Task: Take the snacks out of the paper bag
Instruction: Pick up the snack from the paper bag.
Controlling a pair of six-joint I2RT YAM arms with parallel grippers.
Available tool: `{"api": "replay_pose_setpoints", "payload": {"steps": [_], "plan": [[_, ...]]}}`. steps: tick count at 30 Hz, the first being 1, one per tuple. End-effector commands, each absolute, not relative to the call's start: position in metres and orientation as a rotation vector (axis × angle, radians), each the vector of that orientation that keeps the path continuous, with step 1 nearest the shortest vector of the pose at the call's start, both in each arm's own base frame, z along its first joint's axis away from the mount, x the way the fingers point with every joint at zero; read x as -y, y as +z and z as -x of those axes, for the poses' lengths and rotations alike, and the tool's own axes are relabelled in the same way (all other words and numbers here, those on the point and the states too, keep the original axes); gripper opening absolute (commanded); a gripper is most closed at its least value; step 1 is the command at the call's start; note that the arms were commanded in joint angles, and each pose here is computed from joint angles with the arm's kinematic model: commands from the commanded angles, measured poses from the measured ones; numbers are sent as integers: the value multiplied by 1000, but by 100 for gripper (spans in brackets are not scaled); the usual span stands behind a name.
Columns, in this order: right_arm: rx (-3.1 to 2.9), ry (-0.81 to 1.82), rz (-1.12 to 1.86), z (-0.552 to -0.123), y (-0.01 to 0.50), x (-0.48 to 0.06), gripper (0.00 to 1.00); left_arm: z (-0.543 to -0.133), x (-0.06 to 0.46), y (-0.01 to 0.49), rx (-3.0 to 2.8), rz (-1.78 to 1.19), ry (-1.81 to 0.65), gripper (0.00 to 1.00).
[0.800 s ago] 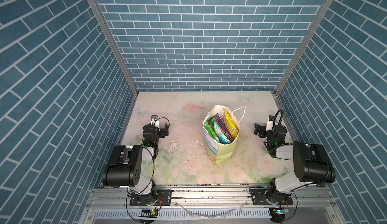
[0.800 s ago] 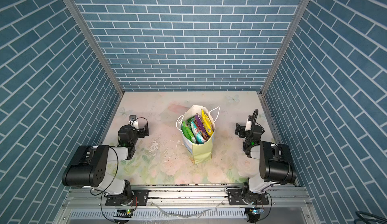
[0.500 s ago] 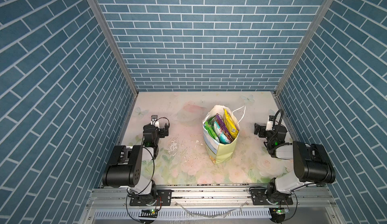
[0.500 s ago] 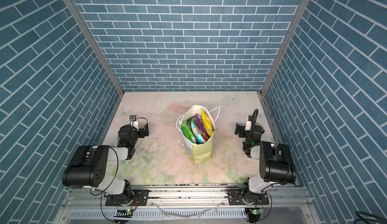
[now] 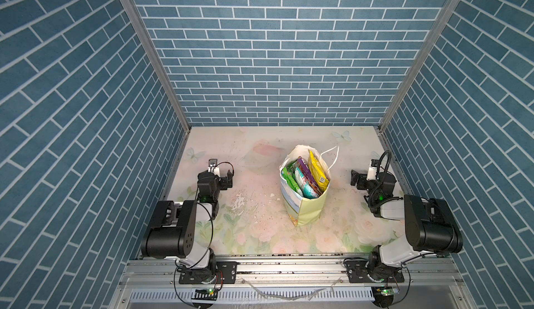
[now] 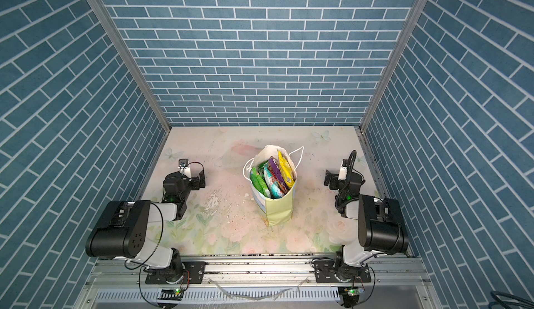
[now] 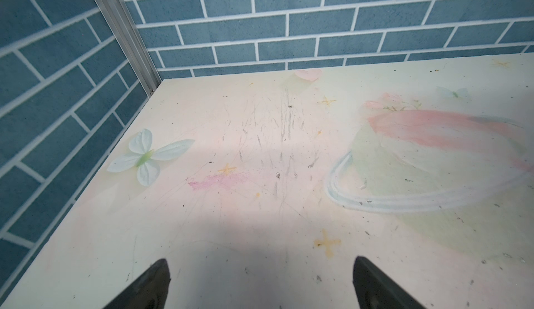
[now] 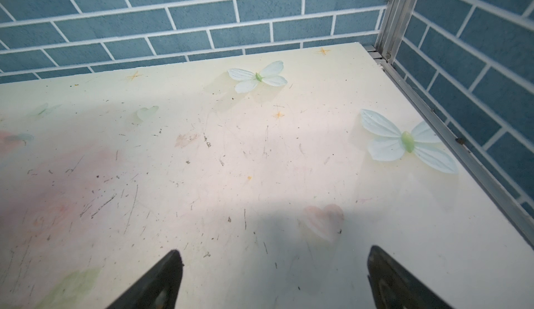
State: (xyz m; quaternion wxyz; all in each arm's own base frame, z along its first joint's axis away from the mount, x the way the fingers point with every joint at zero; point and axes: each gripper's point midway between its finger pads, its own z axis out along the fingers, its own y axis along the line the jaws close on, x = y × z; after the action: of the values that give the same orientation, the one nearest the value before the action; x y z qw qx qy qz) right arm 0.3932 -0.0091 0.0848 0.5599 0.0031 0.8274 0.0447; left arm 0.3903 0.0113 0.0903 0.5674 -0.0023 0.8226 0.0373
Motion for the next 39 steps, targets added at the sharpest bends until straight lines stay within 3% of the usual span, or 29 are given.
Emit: {"api": "replay_pose_setpoints", "payload": {"steps": [1, 8, 12, 17, 21, 27, 32, 39], "plan": [[-1938, 100, 36, -395, 89, 6, 99, -394, -11, 94, -1921, -1, 99, 99], [-1940, 101, 35, -395, 89, 6, 99, -394, -11, 95, -1919, -3, 100, 100], [-1936, 100, 30, -395, 90, 6, 93, -398, -8, 96, -1952, -24, 84, 100], [-1948, 75, -6, -396, 94, 13, 86, -413, -12, 139, -2067, 1, 100, 100], [-1964, 53, -67, -393, 106, 21, 86, -419, -8, 184, -2121, 35, 49, 100], [-1982, 129, -153, -385, 187, 19, 80, -414, 11, 247, -2051, 90, -141, 99], [-2087, 445, -226, -369, 261, -19, 62, -397, 29, 285, -2013, 124, -284, 100], [-2143, 392, 43, -330, 342, -79, 62, -368, 54, 325, -2021, 74, -174, 100]]}}
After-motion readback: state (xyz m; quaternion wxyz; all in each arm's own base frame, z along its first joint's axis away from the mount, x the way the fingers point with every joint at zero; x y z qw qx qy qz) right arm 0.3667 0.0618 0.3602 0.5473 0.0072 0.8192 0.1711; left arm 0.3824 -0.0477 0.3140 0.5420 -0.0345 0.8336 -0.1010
